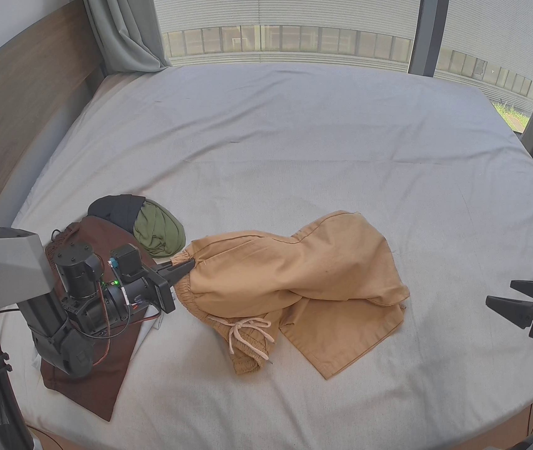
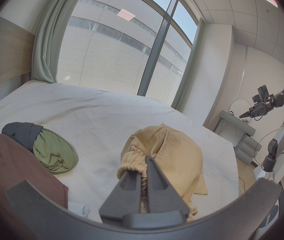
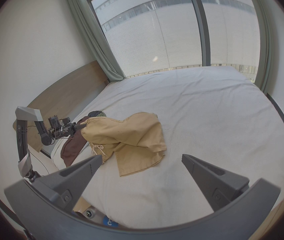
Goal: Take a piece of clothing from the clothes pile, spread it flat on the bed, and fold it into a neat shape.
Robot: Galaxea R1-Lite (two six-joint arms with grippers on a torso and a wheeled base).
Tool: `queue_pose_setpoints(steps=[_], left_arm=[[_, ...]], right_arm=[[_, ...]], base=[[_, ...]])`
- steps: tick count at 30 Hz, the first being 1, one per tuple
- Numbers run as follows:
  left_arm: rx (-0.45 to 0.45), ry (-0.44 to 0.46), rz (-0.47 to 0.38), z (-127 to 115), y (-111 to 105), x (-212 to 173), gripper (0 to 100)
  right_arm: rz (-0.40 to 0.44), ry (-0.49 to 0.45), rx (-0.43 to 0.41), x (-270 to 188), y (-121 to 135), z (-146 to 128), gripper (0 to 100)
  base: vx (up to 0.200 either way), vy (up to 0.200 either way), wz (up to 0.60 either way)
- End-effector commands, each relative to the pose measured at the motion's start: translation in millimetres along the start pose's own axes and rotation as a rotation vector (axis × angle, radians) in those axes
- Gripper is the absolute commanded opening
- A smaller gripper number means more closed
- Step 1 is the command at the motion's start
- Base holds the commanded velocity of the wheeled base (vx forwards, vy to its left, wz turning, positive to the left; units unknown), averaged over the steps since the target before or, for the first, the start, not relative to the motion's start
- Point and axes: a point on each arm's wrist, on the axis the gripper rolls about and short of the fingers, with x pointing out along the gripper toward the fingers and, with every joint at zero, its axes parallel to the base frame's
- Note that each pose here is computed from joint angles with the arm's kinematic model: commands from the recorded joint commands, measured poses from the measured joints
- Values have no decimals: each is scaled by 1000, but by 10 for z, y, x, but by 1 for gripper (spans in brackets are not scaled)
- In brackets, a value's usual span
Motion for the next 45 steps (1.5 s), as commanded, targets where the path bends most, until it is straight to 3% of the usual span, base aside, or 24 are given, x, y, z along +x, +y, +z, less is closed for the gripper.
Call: queue_pose_setpoints(steps=[1, 7, 12, 19, 26, 29, 36, 45], left_arm=[[6, -12, -1, 27, 7, 17, 0], [12, -26, 0, 45, 32, 55, 0], [-6, -46, -2, 93, 40, 84, 0], [-17, -54, 14, 114, 74, 71, 0], [-20, -63, 16, 121, 88, 104, 0], [-17, -70, 14, 137, 91, 123, 0], [-20, -65, 14, 106, 106, 146, 0], [-17, -73, 13, 122, 114, 162, 0]], right_arm=[[15, 55, 44, 214, -109, 6, 100], [113, 59, 75, 391, -131, 110, 100], [126, 91, 91, 624, -204, 231, 100], [165, 91, 122, 722, -246, 169, 100], [171, 1, 243, 804, -294, 306, 100], [176, -14, 249, 918, -336, 331, 100], [166, 23, 270, 1449, -567, 107, 100], [171, -15, 287, 1626, -644, 112, 100]], base=[[0, 0, 0], [0, 0, 0], [0, 0, 0], [0, 0, 0], [0, 0, 0], [0, 0, 0], [0, 0, 0], [0, 0, 0]])
